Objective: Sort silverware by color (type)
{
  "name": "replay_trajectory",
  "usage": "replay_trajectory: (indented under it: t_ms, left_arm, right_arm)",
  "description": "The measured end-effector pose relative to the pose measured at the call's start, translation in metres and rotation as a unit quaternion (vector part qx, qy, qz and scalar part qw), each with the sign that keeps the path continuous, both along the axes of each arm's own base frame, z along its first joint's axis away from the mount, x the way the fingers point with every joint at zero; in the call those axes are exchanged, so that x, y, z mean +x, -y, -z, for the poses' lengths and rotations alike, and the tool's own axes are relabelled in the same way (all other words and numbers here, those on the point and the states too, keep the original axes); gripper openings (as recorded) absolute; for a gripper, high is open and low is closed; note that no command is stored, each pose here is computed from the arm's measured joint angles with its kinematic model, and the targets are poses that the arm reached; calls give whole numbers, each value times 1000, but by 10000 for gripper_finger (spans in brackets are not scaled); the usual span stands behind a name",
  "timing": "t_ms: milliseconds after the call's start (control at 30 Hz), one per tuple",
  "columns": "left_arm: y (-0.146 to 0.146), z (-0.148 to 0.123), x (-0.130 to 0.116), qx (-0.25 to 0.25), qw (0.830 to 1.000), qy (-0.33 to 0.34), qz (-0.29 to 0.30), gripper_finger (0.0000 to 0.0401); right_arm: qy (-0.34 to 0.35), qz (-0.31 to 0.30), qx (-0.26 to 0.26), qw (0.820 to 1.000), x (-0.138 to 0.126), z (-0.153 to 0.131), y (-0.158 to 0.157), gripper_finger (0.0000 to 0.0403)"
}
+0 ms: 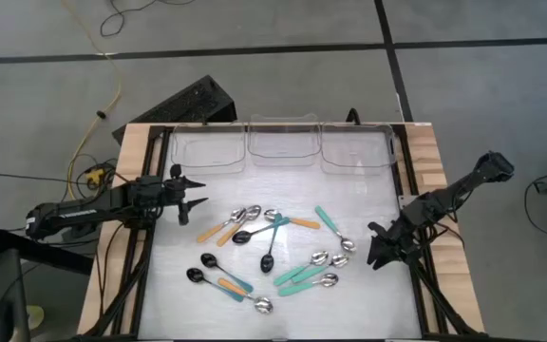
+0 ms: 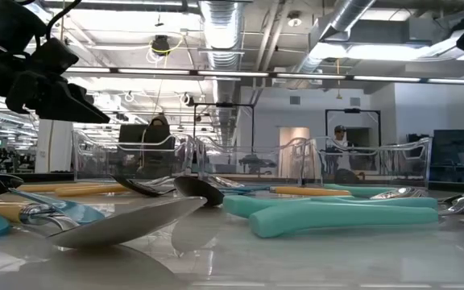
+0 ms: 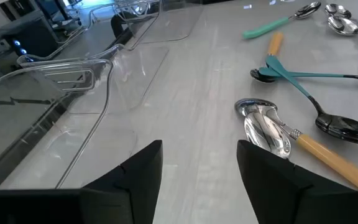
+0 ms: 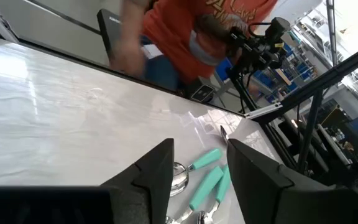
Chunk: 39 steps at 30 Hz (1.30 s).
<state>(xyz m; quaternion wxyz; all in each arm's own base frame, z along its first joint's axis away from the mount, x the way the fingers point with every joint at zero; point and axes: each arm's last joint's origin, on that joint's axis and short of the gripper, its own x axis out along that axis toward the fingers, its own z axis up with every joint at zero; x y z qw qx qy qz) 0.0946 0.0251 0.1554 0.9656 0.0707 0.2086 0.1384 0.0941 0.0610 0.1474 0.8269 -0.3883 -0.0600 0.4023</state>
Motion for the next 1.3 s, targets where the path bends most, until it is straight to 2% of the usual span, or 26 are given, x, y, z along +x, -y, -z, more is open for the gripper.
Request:
replay_trajectory:
  t_ms: [533, 700, 800, 867, 933, 1000, 1067, 1133, 1233, 1300]
  left_arm:
    - [0, 0, 0, 0, 1000, 0, 0, 195]
    - [0, 0, 0, 0, 1000, 0, 0, 195]
    - [0, 0, 0, 0, 1000, 0, 0, 195]
    - [0, 0, 0, 0, 1000, 0, -1, 195]
    - [0, 0, 0, 0, 1000, 0, -1, 195]
    - [0, 0, 0, 0, 1000, 0, -1, 195]
    - [0, 0, 0, 1, 1000, 0, -1, 195]
    - [0, 0, 0, 1, 1000, 0, -2, 195]
    - [0, 0, 0, 1, 1000, 0, -2, 195]
    - [0, 0, 0, 1, 1000, 0, -2, 195]
  right_arm:
    - [0, 0, 0, 1000, 0, 0, 0, 176]
    - [-38, 6, 46, 998, 0, -4, 0, 176]
    - [-52, 44, 74, 995, 2, -6, 1, 176]
    - [-77, 70, 142, 984, 4, -11, 4, 176]
    - [-98, 103, 239, 961, 7, -21, 7, 176]
    - [-120, 128, 297, 938, 9, -25, 10, 176]
    - [-144, 142, 326, 924, 10, -24, 12, 176]
    - [-153, 150, 339, 916, 11, -24, 14, 176]
    - [-113, 206, 333, 913, 14, -25, 19, 176]
    - [-69, 247, 346, 902, 15, -30, 24, 176]
